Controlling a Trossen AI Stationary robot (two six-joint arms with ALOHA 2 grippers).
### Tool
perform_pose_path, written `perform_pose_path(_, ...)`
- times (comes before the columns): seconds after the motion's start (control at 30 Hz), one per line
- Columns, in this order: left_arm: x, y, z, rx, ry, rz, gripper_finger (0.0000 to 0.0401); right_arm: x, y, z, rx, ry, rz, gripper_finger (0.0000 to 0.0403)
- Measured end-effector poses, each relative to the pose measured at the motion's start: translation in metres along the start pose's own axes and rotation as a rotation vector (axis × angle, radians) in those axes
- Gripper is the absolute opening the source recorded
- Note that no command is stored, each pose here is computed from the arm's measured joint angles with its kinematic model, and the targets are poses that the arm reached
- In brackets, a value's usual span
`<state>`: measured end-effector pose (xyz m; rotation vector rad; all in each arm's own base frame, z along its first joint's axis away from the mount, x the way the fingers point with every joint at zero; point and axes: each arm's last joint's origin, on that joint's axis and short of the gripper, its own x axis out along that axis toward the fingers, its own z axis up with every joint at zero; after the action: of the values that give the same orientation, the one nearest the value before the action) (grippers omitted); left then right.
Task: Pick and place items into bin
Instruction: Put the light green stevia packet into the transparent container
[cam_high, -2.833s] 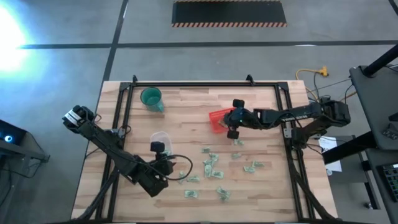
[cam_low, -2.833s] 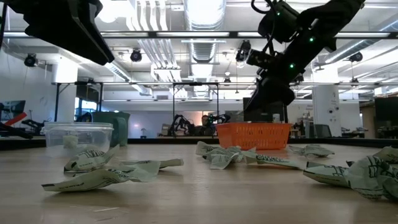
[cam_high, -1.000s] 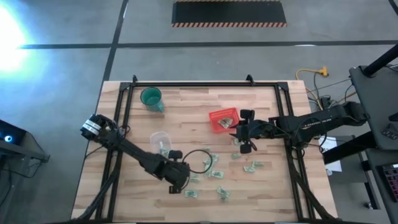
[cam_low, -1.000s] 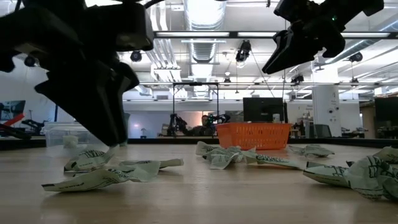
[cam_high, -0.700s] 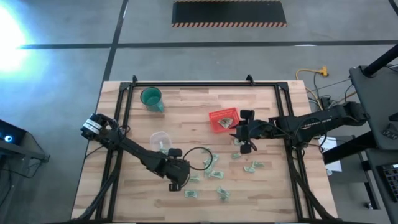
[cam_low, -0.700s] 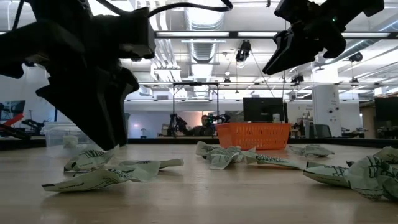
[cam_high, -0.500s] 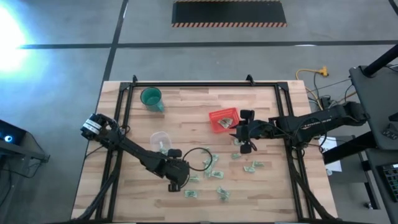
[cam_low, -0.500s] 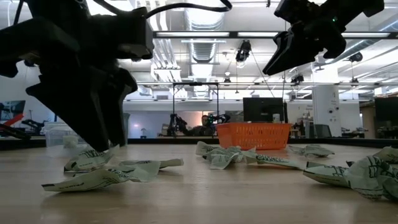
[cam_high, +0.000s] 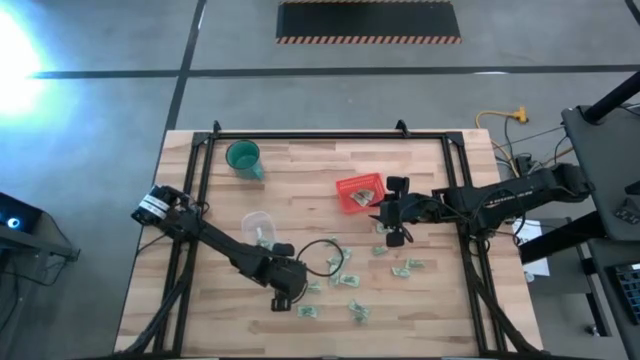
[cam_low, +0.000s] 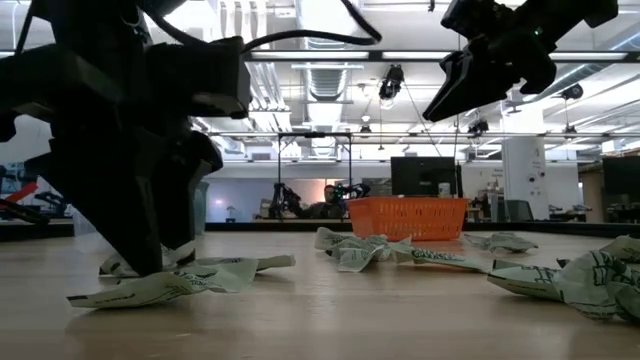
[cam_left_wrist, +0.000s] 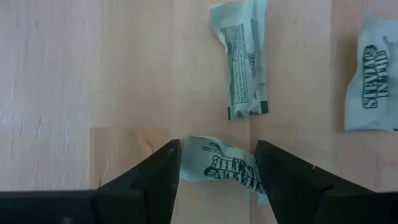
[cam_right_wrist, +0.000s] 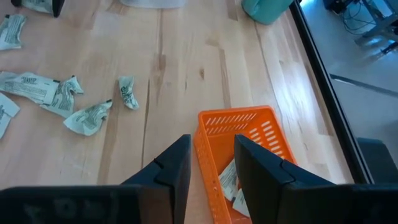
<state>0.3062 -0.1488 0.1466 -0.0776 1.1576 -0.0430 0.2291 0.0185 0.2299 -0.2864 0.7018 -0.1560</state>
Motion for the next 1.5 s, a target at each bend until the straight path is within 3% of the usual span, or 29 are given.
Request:
perform_pose_path(0.23, -0.002, 0.0, 0.0, 0.006, -0.004, -0.004, 0.0186, 0.001, 0.001, -0.002, -0.003, 0.007, 0.001, 0.0111)
perform_pose_path(0.77, -0.003, 0.0, 0.001, 0.057, -0.007, -0.01, 0.0039, 0.001, 0.001, -0.004, -0.003, 0.012, 0.001, 0.0111)
perform_pose_path(1.17, -0.02, -0.008, 0.023, 0.191, -0.056, -0.023, 0.0026, 0.001, 0.001, -0.004, -0.002, 0.012, 0.001, 0.0111)
perform_pose_path(1.27, -0.031, -0.009, 0.029, 0.211, -0.013, 0.005, 0.0026, 0.001, 0.001, -0.004, -0.002, 0.012, 0.001, 0.0111)
perform_pose_path(1.5, -0.057, -0.003, 0.033, 0.241, 0.117, 0.215, 0.0026, 0.002, 0.001, -0.006, -0.004, 0.018, 0.002, 0.0111)
